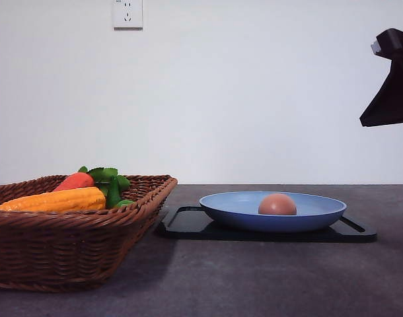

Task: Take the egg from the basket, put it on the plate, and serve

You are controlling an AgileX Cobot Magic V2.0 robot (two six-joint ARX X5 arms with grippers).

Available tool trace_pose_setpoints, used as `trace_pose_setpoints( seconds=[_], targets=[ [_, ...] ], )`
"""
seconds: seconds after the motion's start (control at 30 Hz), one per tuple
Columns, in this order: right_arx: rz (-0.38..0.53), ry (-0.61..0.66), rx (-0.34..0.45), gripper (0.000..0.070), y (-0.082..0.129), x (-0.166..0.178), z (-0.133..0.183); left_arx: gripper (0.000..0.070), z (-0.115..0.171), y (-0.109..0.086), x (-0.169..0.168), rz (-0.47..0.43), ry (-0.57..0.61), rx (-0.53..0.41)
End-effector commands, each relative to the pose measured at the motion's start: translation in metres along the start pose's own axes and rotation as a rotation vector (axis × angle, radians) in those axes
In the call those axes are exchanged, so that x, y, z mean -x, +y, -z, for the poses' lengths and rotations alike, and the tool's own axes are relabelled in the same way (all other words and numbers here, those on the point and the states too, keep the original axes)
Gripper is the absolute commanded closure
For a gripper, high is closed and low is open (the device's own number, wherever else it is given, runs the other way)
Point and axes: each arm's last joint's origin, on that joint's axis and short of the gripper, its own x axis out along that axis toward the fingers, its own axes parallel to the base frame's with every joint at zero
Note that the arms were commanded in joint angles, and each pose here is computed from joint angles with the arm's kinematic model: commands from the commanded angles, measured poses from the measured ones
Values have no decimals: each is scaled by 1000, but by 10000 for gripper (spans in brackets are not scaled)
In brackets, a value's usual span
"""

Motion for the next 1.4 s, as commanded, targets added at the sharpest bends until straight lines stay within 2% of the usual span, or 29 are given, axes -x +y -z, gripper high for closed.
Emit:
trace_pose_setpoints(
  seconds=[0.0,0.37,0.43,0.53,0.6,0.8,1.0,1.27,1.37],
  targets=[
    [-2,-13,-7,700,1,0,-3,700,9,1,-3,2,31,8],
    [-2,-14,-5,700,1,0,-3,700,9,1,-3,2,31,8],
    [23,-35,59,700,0,6,-5,700,9,1,-3,2,31,8],
    [119,-124,147,700,-6,21,-10,700,9,1,-3,2,31,8],
    [163,-189,163,700,-11,32,-11,700,9,1,-3,2,31,8],
    [328,-349,129,700,-29,58,-6,700,9,1,-3,2,31,8],
    [452,-404,97,700,-42,65,18,700,9,1,-3,2,31,8],
    [434,-403,6,700,-51,55,51,700,9,1,-3,3,31,8],
    [424,-353,-31,700,-52,51,59,700,9,1,-3,3,31,8]
  ],
)
